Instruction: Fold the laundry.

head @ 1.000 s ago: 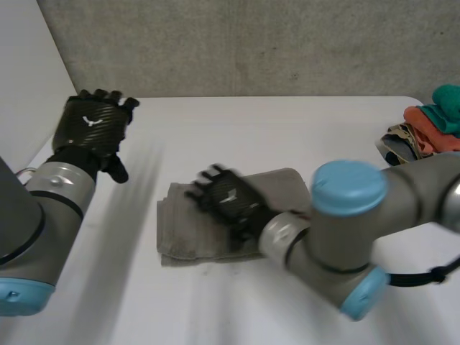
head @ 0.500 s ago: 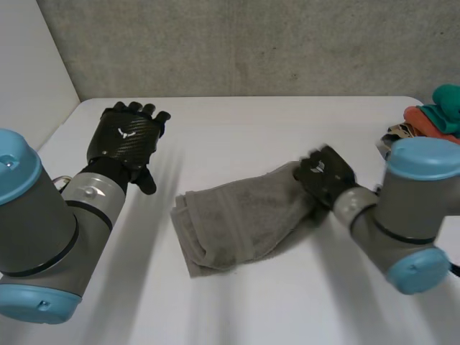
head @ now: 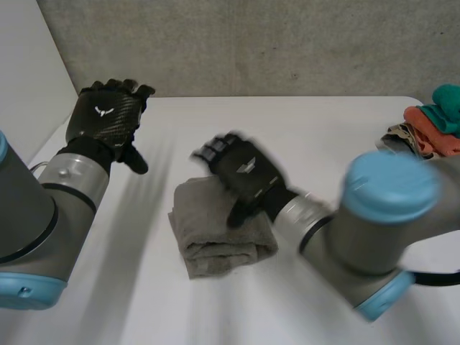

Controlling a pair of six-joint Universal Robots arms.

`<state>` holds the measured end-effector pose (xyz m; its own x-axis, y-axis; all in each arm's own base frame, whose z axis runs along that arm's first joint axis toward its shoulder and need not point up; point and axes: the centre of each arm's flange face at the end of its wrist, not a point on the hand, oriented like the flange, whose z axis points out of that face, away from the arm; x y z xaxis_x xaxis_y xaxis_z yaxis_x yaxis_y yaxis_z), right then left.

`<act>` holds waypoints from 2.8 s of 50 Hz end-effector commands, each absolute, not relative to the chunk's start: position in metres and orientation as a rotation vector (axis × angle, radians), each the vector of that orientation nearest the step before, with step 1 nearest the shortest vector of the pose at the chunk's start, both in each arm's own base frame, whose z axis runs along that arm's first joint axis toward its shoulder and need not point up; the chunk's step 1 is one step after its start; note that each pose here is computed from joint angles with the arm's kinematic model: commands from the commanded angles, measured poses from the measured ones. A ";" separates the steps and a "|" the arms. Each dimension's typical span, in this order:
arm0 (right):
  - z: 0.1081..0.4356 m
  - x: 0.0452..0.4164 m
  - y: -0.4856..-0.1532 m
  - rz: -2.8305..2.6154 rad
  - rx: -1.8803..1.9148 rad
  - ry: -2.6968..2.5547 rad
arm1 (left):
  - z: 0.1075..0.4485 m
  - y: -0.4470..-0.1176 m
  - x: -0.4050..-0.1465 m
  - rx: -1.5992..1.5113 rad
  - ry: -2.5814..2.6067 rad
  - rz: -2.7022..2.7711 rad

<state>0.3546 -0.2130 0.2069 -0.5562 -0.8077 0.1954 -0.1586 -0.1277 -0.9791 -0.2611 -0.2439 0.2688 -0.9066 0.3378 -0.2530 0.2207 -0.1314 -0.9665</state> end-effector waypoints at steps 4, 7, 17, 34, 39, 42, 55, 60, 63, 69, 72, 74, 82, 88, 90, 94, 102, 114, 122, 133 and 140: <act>0.221 0.308 -0.264 -1.606 -0.714 1.875 | 0.239 -0.227 -0.331 -0.754 -1.958 1.968; 0.202 0.314 -0.272 -1.531 -0.751 1.946 | 0.210 -0.230 -0.345 -0.807 -2.036 1.882; 0.152 0.332 -0.290 -1.255 -0.827 2.039 | 0.147 -0.224 -0.332 -0.833 -2.396 1.764; 0.132 0.334 -0.287 -1.353 -1.110 2.170 | 0.146 -0.214 -0.317 -0.898 -2.501 1.655; 0.167 0.336 -0.276 -1.526 -1.239 2.098 | 0.189 -0.225 -0.316 -0.810 -2.390 1.787; 0.179 0.336 -0.272 -1.593 -1.245 2.058 | 0.222 -0.227 -0.322 -0.800 -2.237 1.837; 0.135 0.343 -0.182 -1.604 -1.364 1.845 | 0.298 -0.189 -0.335 -1.104 -1.565 1.602; 0.117 0.346 -0.165 -1.666 -1.431 1.748 | 0.291 -0.191 -0.331 -1.093 -1.620 1.583; 0.112 0.350 -0.166 -1.731 -1.455 1.704 | 0.288 -0.191 -0.330 -1.083 -1.646 1.589; 0.100 0.358 -0.176 -1.766 -1.479 1.683 | 0.282 -0.195 -0.328 -1.066 -1.685 1.597; 0.098 0.360 -0.182 -1.776 -1.473 1.680 | 0.279 -0.195 -0.328 -1.065 -1.694 1.587; 0.098 0.361 -0.184 -1.786 -1.471 1.675 | 0.279 -0.195 -0.328 -1.065 -1.696 1.587; 0.103 0.371 -0.193 -1.820 -1.446 1.641 | 0.278 -0.196 -0.327 -1.059 -1.703 1.591; 0.103 0.378 -0.202 -1.839 -1.427 1.623 | 0.279 -0.197 -0.327 -1.057 -1.701 1.595; 0.110 0.381 -0.206 -1.863 -1.399 1.606 | 0.279 -0.197 -0.326 -1.055 -1.705 1.595; 0.130 0.385 -0.213 -1.912 -1.315 1.576 | 0.283 -0.200 -0.323 -1.046 -1.704 1.615; 0.180 0.377 -0.255 -2.028 -1.103 1.556 | 0.298 -0.204 -0.315 -1.021 -1.683 1.682; 0.300 0.302 -0.362 -2.522 -0.798 1.377 | 0.323 -0.206 -0.305 -0.940 -1.653 1.814; 0.366 0.188 -0.436 -2.890 -0.508 1.183 | 0.321 -0.204 -0.305 -0.938 -1.655 1.802; 0.285 0.057 -0.497 -2.750 -0.641 1.467 | 0.314 -0.202 -0.306 -0.945 -1.671 1.778; 0.193 -0.017 -0.502 -2.511 -0.789 1.683 | 0.306 -0.203 -0.306 -0.949 -1.696 1.753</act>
